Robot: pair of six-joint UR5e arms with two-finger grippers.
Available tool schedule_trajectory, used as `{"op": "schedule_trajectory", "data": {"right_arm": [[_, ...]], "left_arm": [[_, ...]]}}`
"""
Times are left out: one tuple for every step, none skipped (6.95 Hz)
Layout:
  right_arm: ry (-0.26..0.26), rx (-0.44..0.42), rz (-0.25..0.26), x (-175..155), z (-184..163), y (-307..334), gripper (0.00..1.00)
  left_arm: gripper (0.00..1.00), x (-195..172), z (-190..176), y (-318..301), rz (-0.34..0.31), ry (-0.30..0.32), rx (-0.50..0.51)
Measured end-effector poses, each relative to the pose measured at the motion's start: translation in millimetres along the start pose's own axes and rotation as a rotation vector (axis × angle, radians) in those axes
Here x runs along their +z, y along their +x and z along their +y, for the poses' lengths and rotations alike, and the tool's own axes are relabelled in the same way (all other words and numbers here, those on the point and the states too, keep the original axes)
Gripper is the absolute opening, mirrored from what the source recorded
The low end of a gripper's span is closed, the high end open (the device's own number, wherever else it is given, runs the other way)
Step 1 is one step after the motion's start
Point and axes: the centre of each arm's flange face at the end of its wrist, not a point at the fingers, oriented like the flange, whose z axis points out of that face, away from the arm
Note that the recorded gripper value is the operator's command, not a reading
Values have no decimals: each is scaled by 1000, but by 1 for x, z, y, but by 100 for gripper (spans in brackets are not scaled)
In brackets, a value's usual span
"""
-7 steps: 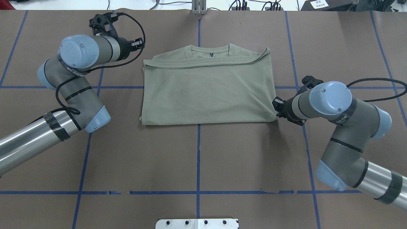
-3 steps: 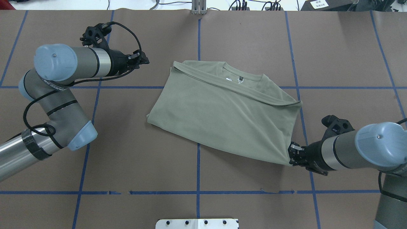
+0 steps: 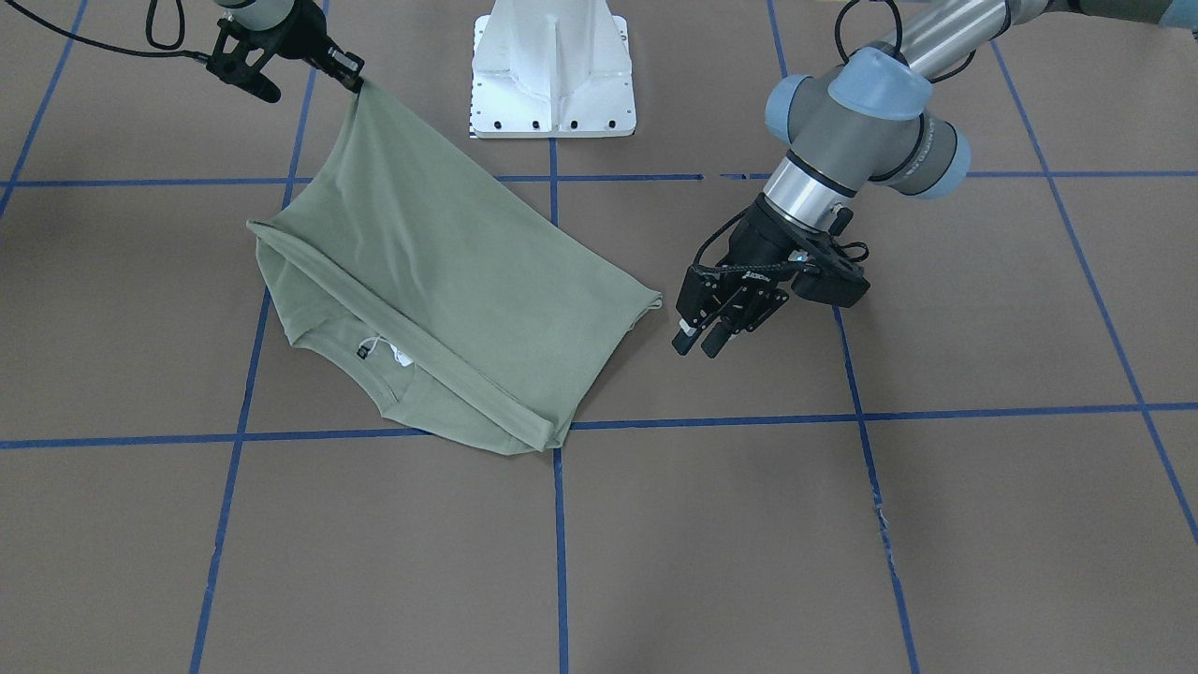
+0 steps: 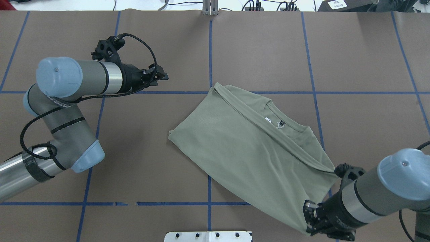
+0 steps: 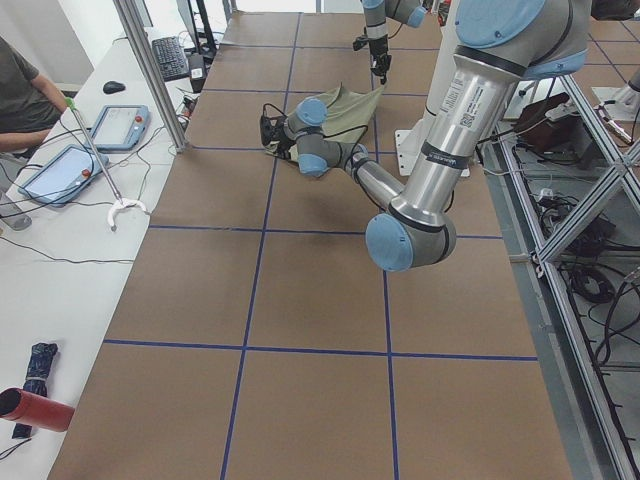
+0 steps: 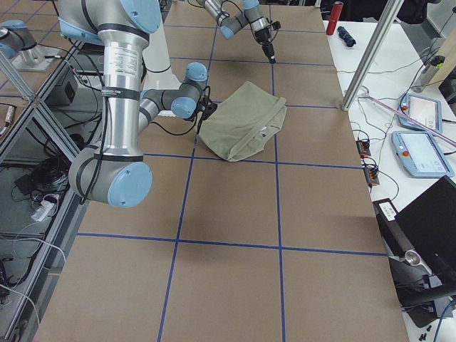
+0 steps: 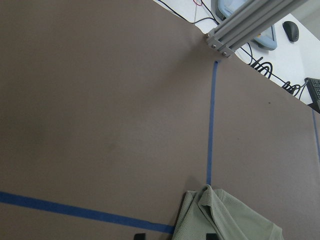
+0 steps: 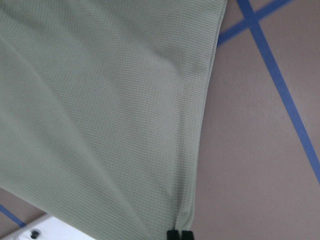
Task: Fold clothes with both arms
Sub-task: 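Drag the shirt corner toward the robot with the right gripper while the left moves inward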
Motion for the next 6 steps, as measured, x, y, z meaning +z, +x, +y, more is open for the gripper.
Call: {"op": "schedule_trajectory", "data": {"right_arm": [[-43, -5, 40, 14, 24, 7, 100], [-43, -22, 69, 34, 44, 14, 100], [-8, -42, 78, 52, 56, 20, 100], [31, -44, 65, 57, 55, 20, 100], [75, -21, 23, 46, 40, 11, 100], [132, 23, -45, 23, 12, -4, 100]], "left_arm": [[56, -1, 6, 2, 6, -21, -6], [58, -1, 14, 5, 11, -52, -29], [61, 1, 28, 8, 13, -86, -70], [62, 4, 44, 7, 6, -115, -112], [62, 7, 59, 3, -31, -133, -146], [63, 10, 70, -1, -100, -137, -167]]}}
